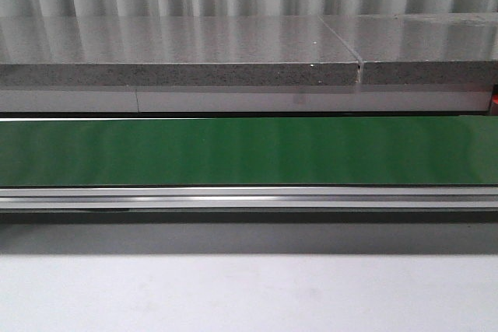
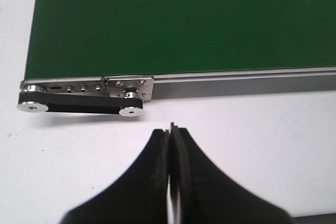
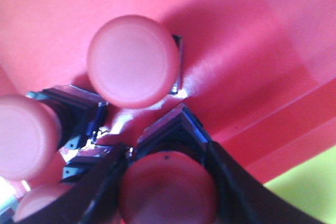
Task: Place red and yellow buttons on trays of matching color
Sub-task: 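Carry the red button into the red tray and open the right gripper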
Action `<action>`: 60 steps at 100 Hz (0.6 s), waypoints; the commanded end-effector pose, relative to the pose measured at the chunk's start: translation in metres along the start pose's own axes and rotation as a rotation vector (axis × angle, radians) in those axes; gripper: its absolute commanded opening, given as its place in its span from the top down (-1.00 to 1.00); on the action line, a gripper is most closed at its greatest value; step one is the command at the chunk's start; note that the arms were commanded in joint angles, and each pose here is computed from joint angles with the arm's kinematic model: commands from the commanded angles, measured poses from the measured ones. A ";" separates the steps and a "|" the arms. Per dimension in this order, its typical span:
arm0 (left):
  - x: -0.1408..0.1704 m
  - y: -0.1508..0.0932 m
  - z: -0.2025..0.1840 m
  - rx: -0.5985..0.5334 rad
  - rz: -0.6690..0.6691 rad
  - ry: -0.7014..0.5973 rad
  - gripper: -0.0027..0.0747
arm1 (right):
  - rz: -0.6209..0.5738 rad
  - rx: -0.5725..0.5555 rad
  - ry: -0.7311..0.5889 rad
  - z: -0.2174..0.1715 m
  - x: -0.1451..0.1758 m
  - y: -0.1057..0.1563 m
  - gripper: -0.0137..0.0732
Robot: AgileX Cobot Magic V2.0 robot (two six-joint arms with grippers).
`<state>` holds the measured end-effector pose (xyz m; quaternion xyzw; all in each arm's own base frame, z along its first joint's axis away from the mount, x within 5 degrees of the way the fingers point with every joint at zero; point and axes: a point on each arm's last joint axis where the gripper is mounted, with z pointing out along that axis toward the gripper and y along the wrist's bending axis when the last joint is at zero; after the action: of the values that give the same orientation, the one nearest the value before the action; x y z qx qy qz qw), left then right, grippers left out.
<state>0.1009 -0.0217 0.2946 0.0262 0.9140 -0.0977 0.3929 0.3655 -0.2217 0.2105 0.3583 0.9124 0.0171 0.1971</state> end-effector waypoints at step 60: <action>-0.012 -0.003 -0.005 0.015 0.000 -0.085 0.98 | -0.002 -0.028 -0.142 -0.033 -0.015 0.005 -0.36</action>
<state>0.1009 -0.0217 0.2946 0.0262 0.9140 -0.0977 0.3929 0.3676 -0.2231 0.2062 0.3595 0.9114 0.0168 0.1998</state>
